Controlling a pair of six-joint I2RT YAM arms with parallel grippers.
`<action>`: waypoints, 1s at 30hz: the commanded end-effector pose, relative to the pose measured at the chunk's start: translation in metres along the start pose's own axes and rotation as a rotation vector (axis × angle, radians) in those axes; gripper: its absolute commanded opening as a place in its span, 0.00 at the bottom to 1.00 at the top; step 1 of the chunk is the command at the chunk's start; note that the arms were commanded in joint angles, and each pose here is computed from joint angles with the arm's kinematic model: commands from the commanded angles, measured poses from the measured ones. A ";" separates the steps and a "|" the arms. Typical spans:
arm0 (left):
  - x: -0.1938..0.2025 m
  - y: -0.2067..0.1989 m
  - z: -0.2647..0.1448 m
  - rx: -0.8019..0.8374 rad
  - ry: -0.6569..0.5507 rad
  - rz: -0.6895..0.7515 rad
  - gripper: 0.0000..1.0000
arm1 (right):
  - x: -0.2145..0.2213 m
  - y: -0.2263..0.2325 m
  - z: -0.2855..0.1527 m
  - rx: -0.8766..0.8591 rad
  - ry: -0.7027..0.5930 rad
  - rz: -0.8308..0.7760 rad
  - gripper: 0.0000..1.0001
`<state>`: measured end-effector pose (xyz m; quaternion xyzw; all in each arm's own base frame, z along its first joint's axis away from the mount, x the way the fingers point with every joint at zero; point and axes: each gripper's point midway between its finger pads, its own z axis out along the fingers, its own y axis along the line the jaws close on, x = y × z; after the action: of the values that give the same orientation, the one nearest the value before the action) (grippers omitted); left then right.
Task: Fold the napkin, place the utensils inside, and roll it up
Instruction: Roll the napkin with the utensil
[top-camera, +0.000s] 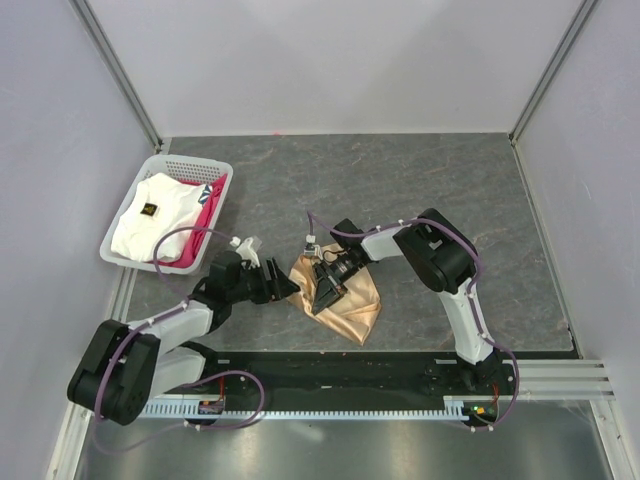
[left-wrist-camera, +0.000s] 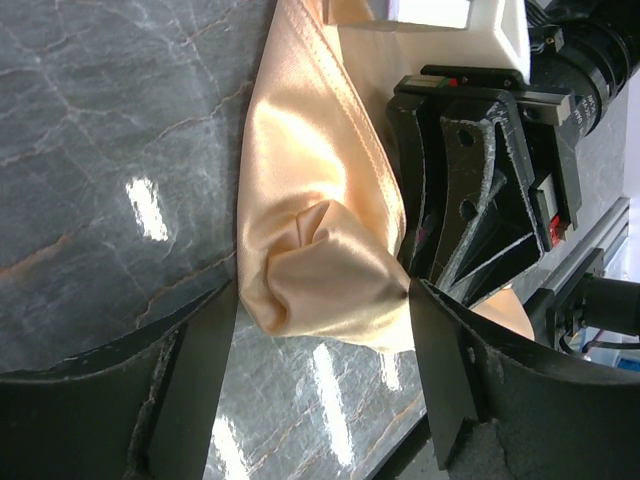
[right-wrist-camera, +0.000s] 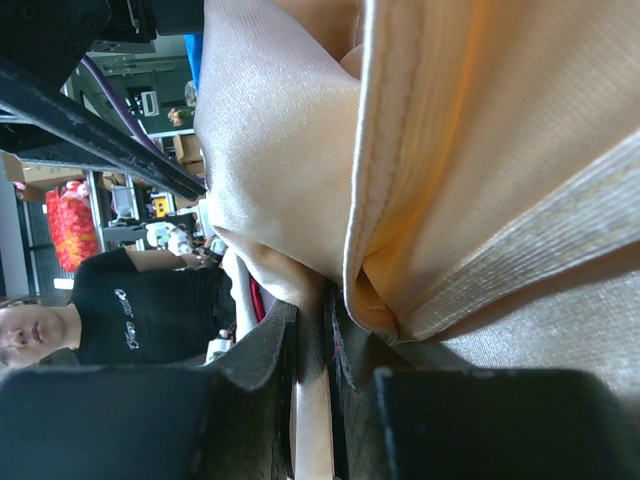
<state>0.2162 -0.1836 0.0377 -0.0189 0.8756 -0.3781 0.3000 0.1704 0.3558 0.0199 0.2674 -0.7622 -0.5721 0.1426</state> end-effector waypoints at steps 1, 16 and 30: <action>-0.020 -0.007 0.006 0.028 -0.057 0.098 0.79 | 0.002 -0.047 0.004 0.129 -0.006 -0.003 0.06; -0.019 0.002 0.018 0.004 -0.028 0.097 0.62 | 0.003 -0.045 0.003 0.121 0.004 -0.012 0.05; -0.013 0.015 0.024 -0.093 0.068 0.038 0.12 | -0.023 -0.029 -0.015 0.280 -0.062 -0.072 0.22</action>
<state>0.2407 -0.1920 0.0305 -0.0064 0.8847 -0.3648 0.2903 0.1757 0.3559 0.0190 0.2652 -0.7749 -0.5559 0.1422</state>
